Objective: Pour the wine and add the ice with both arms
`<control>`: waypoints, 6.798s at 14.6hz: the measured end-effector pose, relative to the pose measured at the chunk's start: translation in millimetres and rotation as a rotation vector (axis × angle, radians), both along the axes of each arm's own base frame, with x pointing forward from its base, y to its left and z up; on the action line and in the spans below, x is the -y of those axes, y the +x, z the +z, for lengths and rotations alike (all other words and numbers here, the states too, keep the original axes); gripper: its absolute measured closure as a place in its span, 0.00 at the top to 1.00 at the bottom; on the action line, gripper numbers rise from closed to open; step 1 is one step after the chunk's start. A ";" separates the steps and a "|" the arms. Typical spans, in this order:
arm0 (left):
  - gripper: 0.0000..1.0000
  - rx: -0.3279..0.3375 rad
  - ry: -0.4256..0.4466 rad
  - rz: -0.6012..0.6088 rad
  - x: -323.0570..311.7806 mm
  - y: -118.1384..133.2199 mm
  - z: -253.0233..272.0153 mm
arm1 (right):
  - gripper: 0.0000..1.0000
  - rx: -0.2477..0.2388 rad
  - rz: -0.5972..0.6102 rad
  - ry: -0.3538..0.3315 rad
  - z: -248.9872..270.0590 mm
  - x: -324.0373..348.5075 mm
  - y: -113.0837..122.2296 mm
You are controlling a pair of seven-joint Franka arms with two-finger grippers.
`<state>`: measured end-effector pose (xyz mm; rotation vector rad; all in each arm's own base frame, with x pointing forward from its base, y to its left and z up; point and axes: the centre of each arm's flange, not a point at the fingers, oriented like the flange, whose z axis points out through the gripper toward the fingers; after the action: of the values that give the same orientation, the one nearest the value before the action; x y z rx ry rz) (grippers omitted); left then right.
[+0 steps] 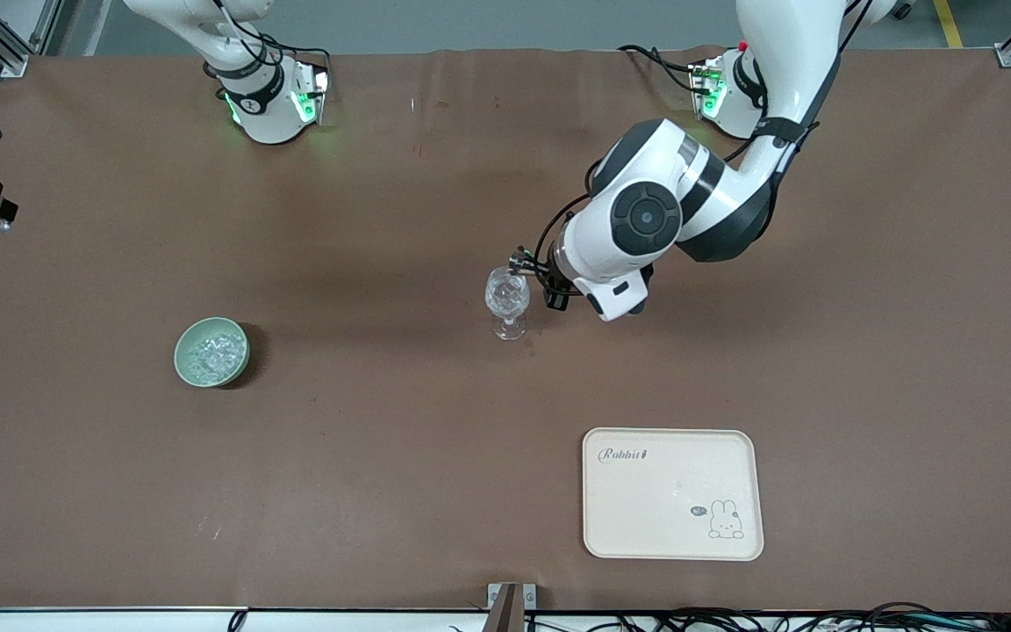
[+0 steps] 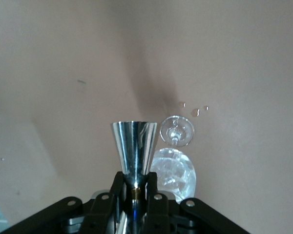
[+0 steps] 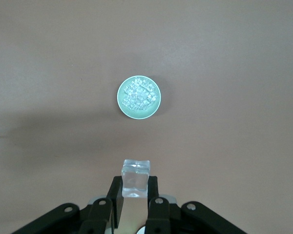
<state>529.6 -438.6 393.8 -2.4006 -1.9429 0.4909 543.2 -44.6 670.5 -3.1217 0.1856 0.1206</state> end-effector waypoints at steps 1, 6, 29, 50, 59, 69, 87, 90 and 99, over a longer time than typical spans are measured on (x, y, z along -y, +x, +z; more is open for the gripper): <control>0.21 0.009 0.018 0.005 3.3 -1.4 -1.6 | 0.24 0.000 0.001 0.000 0.0 0.0 0.0; 0.21 0.040 0.075 0.010 14.3 -5.6 -8.1 | 0.24 0.001 0.001 0.000 -0.2 0.0 0.4; 0.21 -0.092 -0.351 0.129 -93.1 86.4 6.8 | 0.24 0.006 0.006 0.000 0.1 -8.3 1.6; 0.21 0.237 -0.989 0.504 -344.1 204.2 -253.5 | 0.24 0.010 -0.237 0.042 -181.5 -498.0 -19.0; 0.21 0.264 -1.030 0.579 -369.2 200.7 -285.6 | 0.24 -0.021 -0.309 0.000 -245.7 -560.7 -42.7; 1.00 0.312 -0.954 0.473 -389.6 210.7 -264.1 | 0.24 -0.009 -0.316 0.006 -263.4 -568.2 -39.6; 1.00 0.318 -0.183 -0.864 -369.6 125.5 146.1 | 0.44 -0.013 -0.312 0.002 -265.0 -570.5 -41.9; 1.00 0.343 -0.104 -1.073 -360.5 95.5 201.2 | 0.73 -0.013 -0.309 0.002 -265.0 -571.5 -43.0; 1.00 0.300 -0.023 -1.360 -348.4 17.6 259.0 | 1.00 0.133 -0.291 -0.033 -209.6 -546.6 -24.4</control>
<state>547.2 -90.2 652.9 -3.1218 0.0149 0.0511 518.8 502.0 460.9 -3.0759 0.6395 -0.0936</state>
